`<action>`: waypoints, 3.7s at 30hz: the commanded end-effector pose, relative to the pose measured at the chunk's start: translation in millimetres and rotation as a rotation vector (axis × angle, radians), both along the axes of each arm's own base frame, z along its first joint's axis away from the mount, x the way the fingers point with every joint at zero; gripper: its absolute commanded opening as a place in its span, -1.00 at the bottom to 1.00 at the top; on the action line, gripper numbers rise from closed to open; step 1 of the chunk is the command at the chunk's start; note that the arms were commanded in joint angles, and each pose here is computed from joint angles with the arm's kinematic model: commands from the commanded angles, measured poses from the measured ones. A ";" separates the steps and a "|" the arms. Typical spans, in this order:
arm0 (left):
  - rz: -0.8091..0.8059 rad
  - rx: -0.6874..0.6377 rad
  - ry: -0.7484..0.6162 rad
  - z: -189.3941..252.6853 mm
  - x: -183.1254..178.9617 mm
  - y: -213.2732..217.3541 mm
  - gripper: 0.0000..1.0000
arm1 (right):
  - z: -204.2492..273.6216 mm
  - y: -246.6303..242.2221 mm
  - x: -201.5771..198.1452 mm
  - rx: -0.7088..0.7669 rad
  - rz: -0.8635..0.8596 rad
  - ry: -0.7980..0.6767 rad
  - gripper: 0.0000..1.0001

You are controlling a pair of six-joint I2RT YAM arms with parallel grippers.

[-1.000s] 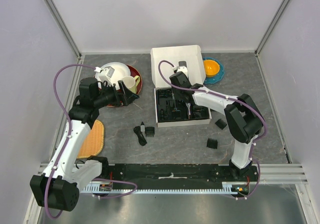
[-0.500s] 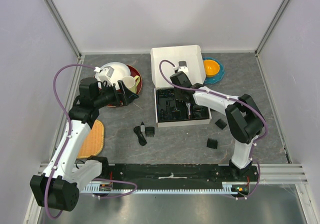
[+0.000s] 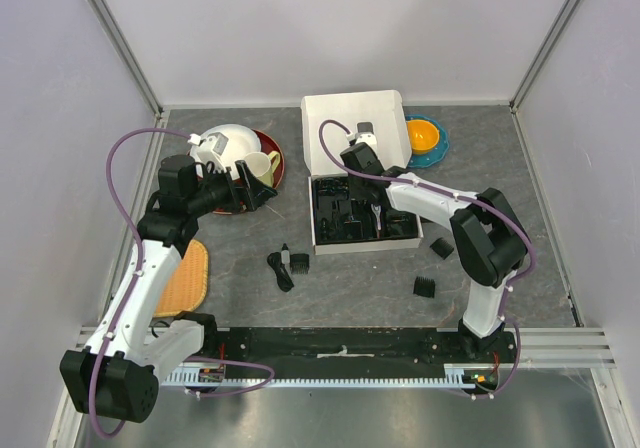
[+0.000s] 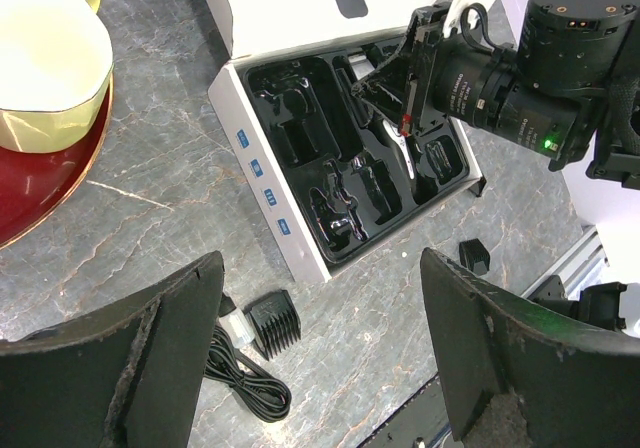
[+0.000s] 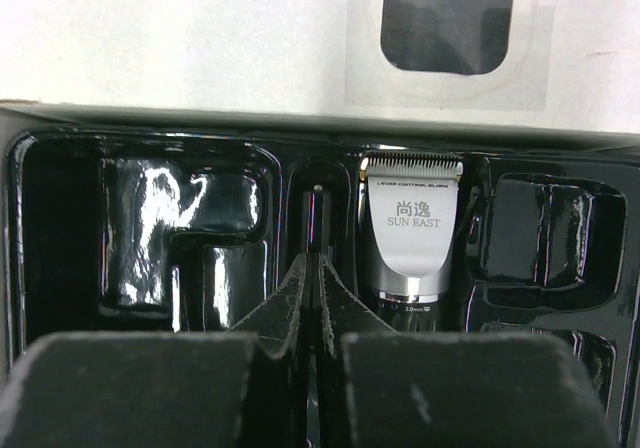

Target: Sort the hair-cutting tools

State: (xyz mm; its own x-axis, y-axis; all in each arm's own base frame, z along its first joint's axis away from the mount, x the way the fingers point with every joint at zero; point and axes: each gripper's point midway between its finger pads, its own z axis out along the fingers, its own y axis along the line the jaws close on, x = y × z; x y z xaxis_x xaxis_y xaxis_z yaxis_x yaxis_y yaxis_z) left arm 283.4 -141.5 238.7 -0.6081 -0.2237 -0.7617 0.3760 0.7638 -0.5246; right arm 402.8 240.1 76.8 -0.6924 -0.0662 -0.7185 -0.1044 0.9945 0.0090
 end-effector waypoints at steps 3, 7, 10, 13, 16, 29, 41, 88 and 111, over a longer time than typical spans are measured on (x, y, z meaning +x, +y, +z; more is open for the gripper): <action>-0.005 0.020 -0.032 3.0 1.8 2.3 0.71 | -27.1 -4.3 -13.4 -0.022 0.011 0.095 -0.92; -0.004 0.021 -0.031 2.6 1.7 2.5 0.71 | -27.5 -4.7 -14.5 -0.021 0.005 0.100 -0.92; -0.003 0.023 -0.032 2.9 1.9 2.7 0.71 | -6.8 -3.1 -8.2 -0.008 0.005 0.057 -0.85; 0.000 0.023 -0.035 4.4 2.6 3.0 0.71 | 30.8 0.6 -0.9 0.018 0.020 -0.006 -0.66; 0.017 0.030 -0.029 3.3 3.7 5.6 0.71 | 65.5 6.3 0.2 0.053 0.060 -0.052 -0.32; 0.112 0.082 0.012 -7.0 6.6 21.3 0.71 | 72.3 -73.3 -62.6 -0.060 -0.115 0.001 0.36; 0.094 0.072 0.052 -15.9 6.5 17.4 0.70 | 52.3 -164.5 -137.6 0.094 -0.441 0.041 0.56; 0.044 0.035 0.000 1.1 -1.6 9.5 0.68 | -69.6 -142.6 -244.0 0.218 -0.473 0.531 0.23; -0.324 -0.284 -0.202 64.2 -41.8 -119.6 0.69 | 131.6 -66.1 -154.7 0.933 -0.327 0.052 -0.19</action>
